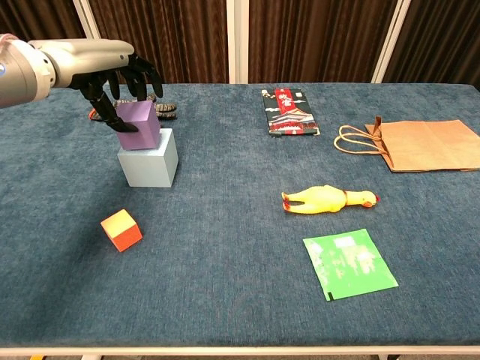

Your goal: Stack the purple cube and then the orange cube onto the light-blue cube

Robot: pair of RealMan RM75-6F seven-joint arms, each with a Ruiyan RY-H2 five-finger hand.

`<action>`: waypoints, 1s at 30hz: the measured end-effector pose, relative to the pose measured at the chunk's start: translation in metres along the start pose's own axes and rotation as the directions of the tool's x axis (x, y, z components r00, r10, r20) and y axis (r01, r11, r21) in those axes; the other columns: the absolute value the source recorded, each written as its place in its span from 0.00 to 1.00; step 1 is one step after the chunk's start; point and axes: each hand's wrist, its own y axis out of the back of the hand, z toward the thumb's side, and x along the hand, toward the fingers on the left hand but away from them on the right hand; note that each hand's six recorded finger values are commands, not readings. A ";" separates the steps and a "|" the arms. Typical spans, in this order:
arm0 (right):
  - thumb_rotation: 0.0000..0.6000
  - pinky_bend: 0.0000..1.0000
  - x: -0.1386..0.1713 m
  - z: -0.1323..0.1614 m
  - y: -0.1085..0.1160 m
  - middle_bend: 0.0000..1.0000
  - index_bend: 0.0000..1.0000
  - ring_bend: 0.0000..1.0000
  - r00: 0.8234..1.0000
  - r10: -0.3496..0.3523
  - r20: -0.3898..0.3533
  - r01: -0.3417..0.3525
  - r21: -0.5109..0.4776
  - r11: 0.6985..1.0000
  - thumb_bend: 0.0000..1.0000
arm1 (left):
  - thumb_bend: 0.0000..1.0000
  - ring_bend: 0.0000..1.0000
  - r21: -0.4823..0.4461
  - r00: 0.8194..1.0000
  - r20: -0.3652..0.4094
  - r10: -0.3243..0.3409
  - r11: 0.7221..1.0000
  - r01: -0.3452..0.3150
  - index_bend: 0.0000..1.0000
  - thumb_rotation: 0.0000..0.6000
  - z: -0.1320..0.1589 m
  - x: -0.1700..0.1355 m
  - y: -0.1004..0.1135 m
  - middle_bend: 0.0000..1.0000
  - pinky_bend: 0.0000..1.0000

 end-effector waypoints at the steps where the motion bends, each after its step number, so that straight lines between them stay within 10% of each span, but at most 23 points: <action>1: 1.00 0.00 0.000 0.000 0.000 0.05 0.07 0.00 1.000 0.000 0.000 0.000 0.000 1.000 0.23 | 0.28 0.33 0.002 1.000 0.002 0.001 1.000 -0.001 0.37 1.00 0.000 0.000 0.000 0.55 0.38; 17: 1.00 0.00 -0.001 -0.001 -0.001 0.05 0.07 0.00 1.000 0.006 0.009 -0.006 0.005 1.000 0.23 | 0.28 0.33 0.031 0.999 0.025 -0.033 0.999 0.032 0.37 1.00 0.002 0.004 -0.010 0.53 0.37; 30: 1.00 0.00 -0.002 -0.002 -0.001 0.05 0.07 0.00 1.000 0.011 0.013 -0.012 0.004 1.000 0.23 | 0.14 0.24 -0.016 0.997 0.075 0.021 1.000 -0.020 0.21 1.00 0.003 -0.001 0.004 0.26 0.32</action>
